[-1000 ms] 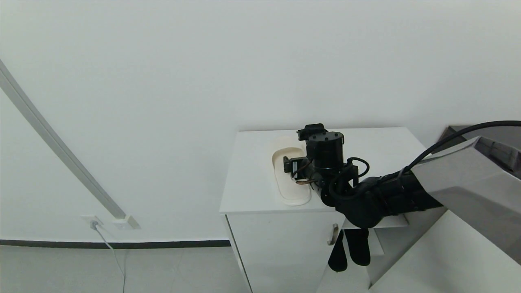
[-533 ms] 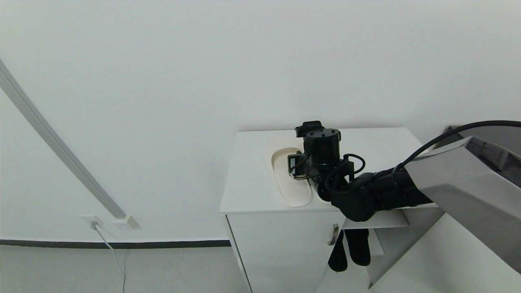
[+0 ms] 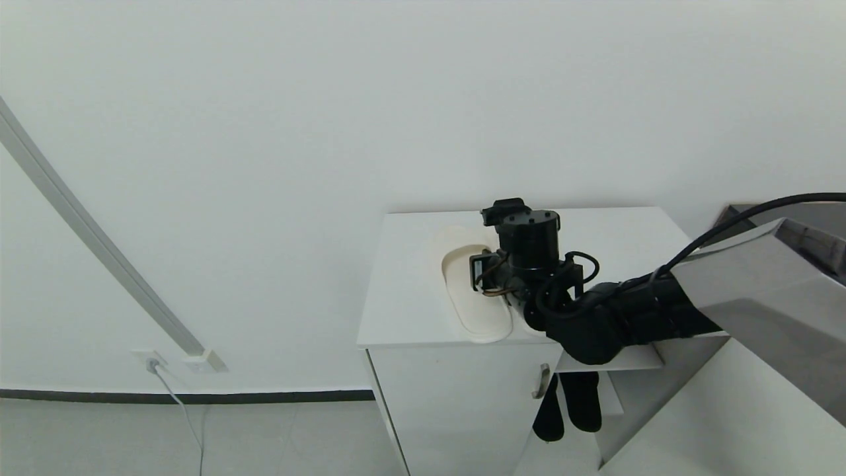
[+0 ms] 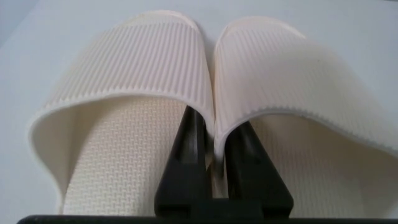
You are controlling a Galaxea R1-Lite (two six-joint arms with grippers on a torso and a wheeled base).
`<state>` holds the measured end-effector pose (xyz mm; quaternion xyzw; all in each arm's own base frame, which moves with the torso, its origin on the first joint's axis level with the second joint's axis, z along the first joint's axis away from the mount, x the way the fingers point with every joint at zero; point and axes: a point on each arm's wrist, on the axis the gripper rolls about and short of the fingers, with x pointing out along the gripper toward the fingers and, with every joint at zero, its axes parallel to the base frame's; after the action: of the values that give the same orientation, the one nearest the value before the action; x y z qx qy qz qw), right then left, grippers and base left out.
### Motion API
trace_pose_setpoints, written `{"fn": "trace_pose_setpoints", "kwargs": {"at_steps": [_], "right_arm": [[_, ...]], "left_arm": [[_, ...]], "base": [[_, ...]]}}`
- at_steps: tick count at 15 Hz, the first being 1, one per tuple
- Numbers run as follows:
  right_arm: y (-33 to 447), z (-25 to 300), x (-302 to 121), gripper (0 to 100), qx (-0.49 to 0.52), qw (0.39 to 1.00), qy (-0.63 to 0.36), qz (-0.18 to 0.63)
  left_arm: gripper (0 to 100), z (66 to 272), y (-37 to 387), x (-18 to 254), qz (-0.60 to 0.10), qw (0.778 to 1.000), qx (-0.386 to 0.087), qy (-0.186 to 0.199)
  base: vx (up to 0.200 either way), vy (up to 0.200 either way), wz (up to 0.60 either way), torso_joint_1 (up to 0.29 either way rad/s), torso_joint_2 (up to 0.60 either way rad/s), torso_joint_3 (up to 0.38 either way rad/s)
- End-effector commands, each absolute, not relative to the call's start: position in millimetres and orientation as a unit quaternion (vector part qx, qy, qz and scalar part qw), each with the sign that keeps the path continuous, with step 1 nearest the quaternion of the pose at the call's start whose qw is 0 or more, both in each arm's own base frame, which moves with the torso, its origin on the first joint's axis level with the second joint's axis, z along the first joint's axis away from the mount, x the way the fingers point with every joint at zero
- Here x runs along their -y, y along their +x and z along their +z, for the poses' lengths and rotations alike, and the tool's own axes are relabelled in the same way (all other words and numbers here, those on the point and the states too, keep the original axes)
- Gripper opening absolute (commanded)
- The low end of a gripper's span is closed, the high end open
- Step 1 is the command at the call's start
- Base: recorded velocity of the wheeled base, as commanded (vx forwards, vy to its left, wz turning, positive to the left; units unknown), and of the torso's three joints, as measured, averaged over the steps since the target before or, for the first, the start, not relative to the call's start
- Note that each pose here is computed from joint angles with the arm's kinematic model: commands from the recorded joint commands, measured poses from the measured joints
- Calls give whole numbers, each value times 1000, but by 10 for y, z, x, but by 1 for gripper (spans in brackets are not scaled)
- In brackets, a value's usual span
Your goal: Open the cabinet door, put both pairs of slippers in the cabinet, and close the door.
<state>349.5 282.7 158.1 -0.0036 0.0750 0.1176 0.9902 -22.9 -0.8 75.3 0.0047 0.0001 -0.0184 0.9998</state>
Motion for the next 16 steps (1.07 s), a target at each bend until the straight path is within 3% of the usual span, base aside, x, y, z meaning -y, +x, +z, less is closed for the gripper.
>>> {"fn": "trace_pose_setpoints", "kwargs": {"at_steps": [1,10,16], "right_arm": [[3190,1857,-2666,0,-66,987,-4,149],[2030,2136,-1985,0,-74,971,-25,225],[1866,2123,-1936,0,-77,967,-23,243]], "left_arm": [[0,753,-228,8,-18,1000,-1,5],[0,753,-228,9,-19,1000,-1,6],[0,753,-228,9,-19,1000,-1,5]], "base": [[0,0,0,0,0,0],[0,0,0,0,0,0],[0,0,0,0,0,0]]}}
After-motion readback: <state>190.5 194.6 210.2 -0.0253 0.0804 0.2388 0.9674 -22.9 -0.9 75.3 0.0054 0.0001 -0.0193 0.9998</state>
